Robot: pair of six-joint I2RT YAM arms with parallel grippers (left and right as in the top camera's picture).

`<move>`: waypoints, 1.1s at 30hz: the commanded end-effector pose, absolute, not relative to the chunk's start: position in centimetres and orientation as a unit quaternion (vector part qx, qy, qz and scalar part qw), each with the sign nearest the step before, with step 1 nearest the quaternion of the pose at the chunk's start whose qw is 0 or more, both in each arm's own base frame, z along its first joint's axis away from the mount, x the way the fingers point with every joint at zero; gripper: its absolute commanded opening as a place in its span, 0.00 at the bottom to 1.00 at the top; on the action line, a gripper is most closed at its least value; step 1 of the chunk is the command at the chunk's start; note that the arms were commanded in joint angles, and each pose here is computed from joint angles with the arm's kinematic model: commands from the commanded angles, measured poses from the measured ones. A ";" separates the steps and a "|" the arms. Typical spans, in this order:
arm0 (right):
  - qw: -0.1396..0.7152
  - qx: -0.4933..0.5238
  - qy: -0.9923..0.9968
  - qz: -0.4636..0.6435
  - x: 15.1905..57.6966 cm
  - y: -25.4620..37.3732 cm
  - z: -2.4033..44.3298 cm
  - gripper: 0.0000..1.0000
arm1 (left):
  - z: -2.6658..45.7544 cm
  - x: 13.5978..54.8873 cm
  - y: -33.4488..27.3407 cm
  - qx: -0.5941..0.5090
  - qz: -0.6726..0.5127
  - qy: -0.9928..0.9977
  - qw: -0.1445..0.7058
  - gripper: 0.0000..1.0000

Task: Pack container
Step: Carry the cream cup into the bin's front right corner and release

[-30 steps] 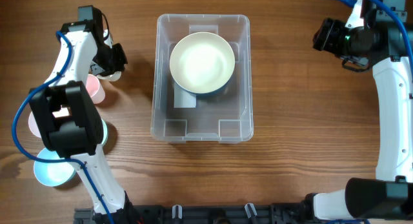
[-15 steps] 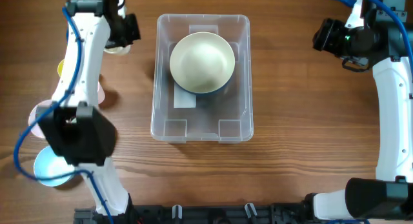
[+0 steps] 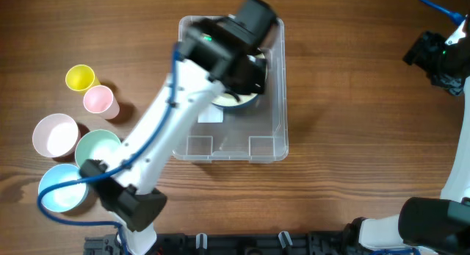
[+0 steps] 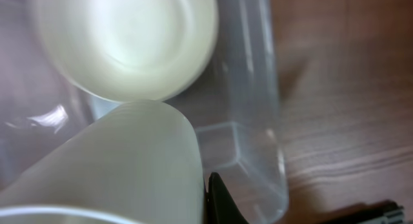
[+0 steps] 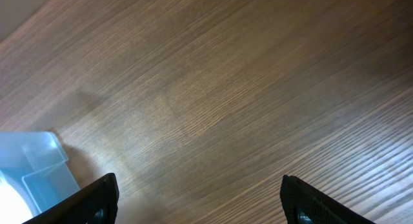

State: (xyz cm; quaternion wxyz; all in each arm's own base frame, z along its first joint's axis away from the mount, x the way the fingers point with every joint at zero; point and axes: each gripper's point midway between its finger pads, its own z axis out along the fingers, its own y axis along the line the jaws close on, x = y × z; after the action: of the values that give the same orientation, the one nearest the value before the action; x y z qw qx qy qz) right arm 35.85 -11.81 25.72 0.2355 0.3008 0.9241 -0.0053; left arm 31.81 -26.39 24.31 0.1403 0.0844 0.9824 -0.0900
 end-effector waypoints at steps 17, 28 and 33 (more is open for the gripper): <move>0.224 0.298 0.928 -0.002 35.9 -11.5 25.0 0.81 | 7.5 25.5 -31.7 0.069 -0.102 0.992 -0.003 0.04; 0.223 0.298 0.928 -0.002 35.9 -11.5 25.0 0.81 | 9.2 26.8 -32.2 0.100 -0.119 0.988 0.024 0.55; 0.224 0.298 0.928 -0.002 35.9 -11.5 25.0 0.81 | 21.9 33.3 -29.2 0.089 -0.139 0.967 0.196 0.65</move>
State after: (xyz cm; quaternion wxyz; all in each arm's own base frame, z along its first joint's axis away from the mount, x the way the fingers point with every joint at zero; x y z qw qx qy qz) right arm 35.83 -11.59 25.67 0.2334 0.2987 0.9253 -0.0035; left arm 28.60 -31.64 11.49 0.0491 0.0931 0.9881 -0.1125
